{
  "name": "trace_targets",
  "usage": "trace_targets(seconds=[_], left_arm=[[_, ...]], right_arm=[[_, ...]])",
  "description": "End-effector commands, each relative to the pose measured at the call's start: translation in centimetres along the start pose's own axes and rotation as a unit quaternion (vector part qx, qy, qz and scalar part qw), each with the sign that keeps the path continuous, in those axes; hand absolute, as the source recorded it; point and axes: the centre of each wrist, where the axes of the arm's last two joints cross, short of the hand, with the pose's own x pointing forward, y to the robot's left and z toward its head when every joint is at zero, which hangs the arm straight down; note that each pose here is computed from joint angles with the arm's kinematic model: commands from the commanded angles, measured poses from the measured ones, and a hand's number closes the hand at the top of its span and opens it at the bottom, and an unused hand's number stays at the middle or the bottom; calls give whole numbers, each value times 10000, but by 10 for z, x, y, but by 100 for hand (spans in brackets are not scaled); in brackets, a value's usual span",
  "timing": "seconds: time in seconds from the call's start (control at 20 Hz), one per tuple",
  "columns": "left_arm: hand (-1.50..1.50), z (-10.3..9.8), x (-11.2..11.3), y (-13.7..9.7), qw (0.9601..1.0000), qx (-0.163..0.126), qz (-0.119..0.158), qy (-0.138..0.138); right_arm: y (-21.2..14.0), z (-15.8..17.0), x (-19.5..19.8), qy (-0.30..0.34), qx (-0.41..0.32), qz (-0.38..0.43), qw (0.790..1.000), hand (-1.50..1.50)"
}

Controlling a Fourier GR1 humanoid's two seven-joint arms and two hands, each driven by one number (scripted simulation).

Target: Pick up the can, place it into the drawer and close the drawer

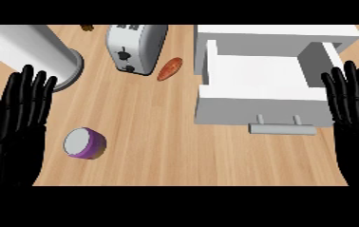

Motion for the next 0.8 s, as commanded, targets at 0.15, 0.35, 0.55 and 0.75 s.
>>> trace_targets(seconds=[0.15, 0.35, 0.55, 0.75], left_arm=[[-150, 18, 5, 21, 9940, -912, 499, -354], [-150, 47, -5, 33, 9830, -1048, 124, 1504], [-150, 46, 27, 43, 9816, -1092, 110, 1560], [-150, 63, 32, 28, 9803, -979, 132, 1711]], right_arm=[[16, -8, 13, -211, -81, -6, 9997, -150], [3, 15, -21, 1386, -459, -33, 9893, -150], [-7, 2, -4, 1525, -454, -68, 9872, -150], [-24, 29, -10, 1448, -467, -5, 9884, -150]])
